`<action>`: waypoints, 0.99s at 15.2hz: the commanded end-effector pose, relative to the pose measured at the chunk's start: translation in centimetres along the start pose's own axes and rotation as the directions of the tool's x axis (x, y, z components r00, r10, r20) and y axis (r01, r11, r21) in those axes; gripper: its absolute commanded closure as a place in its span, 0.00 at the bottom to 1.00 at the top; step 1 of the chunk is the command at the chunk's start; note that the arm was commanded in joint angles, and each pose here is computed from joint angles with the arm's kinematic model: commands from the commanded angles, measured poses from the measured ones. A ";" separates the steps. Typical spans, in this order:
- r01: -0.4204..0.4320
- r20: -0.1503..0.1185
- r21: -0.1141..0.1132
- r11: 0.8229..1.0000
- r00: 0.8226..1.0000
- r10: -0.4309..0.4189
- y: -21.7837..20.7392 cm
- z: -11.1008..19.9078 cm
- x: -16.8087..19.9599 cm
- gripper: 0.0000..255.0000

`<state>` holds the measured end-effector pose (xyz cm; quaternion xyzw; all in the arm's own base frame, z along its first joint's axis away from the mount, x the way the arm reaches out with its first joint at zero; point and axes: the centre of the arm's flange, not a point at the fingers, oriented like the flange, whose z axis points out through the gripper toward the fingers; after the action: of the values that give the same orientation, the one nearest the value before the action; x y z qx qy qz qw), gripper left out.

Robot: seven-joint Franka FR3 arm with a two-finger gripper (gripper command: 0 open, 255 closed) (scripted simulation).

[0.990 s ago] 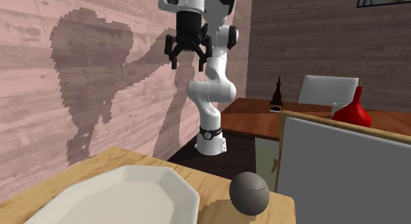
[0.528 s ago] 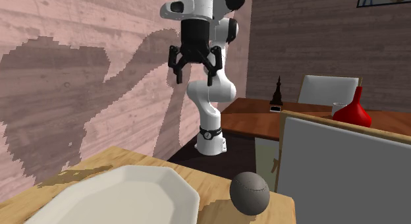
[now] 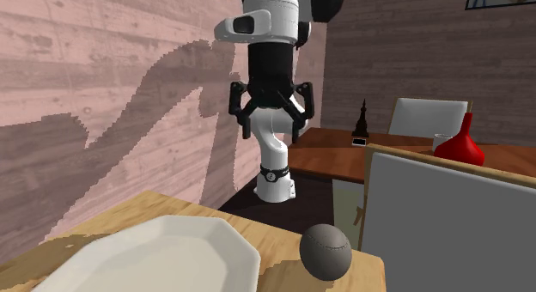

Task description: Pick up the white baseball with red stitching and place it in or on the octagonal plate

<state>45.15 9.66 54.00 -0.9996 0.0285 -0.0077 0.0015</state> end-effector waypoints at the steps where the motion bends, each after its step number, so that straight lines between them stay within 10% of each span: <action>1: 0.002 0.005 0.009 1.000 1.000 -0.002 -1.2 1.2 2.1 0.00; 15: 0.012 0.035 0.056 0.998 0.999 -0.014 -10.1 8.4 13.7 0.00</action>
<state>59.25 18.85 46.29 -0.9993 0.0217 0.0088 0.0290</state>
